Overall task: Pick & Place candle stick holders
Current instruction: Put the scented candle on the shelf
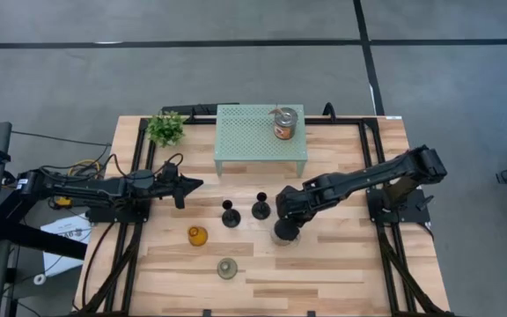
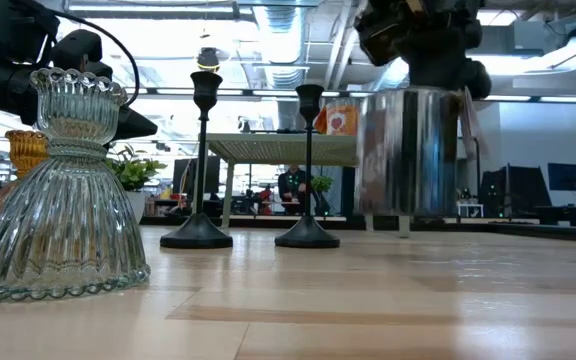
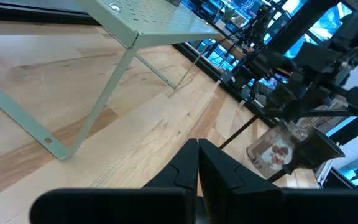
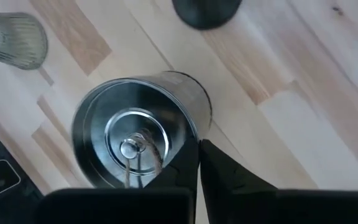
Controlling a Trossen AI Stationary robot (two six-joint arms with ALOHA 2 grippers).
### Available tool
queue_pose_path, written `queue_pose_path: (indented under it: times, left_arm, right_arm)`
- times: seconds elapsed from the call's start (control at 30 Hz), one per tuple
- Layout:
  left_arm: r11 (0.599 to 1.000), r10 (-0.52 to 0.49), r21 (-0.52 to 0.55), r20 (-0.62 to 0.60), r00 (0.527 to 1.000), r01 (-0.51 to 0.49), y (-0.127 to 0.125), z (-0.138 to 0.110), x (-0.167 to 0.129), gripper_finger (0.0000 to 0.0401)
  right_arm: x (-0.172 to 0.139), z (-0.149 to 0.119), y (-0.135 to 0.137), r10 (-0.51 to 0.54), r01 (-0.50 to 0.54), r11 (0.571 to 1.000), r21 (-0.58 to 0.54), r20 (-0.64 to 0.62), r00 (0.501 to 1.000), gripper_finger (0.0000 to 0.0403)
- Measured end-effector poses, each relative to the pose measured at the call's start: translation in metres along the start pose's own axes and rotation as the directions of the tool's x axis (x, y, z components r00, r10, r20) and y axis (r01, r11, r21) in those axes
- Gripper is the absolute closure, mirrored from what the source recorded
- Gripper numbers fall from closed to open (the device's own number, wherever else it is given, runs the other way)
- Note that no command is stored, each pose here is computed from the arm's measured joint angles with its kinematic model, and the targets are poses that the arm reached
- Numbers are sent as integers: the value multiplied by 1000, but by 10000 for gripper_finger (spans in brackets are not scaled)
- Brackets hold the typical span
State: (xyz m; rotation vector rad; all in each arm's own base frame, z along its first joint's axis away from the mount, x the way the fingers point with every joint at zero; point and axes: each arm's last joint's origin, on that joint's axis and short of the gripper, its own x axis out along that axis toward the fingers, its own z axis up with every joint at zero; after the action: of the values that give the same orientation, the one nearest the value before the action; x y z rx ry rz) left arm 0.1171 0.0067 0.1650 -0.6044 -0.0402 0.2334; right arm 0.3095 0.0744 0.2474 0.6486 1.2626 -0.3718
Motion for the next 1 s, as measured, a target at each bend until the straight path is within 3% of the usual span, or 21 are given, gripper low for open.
queue_pose_path:
  times: [0.3,0.6,0.77,1.0]
  left_arm:
    - [1000,0,0,0,1000,0,0,0,0,390]
    - [1000,0,0,0,1000,0,0,0,0,390]
    - [1000,0,0,-1,1000,0,0,0,0,390]
    - [1000,0,0,0,1000,0,0,0,0,390]
  right_arm:
    - [-32,-7,-14,3,-3,1000,27,7,1000,403]
    - [-76,-2,-38,73,-85,992,88,140,987,403]
    - [-96,0,-58,42,-69,987,144,183,982,403]
    - [-127,16,-71,-30,3,991,133,202,979,403]
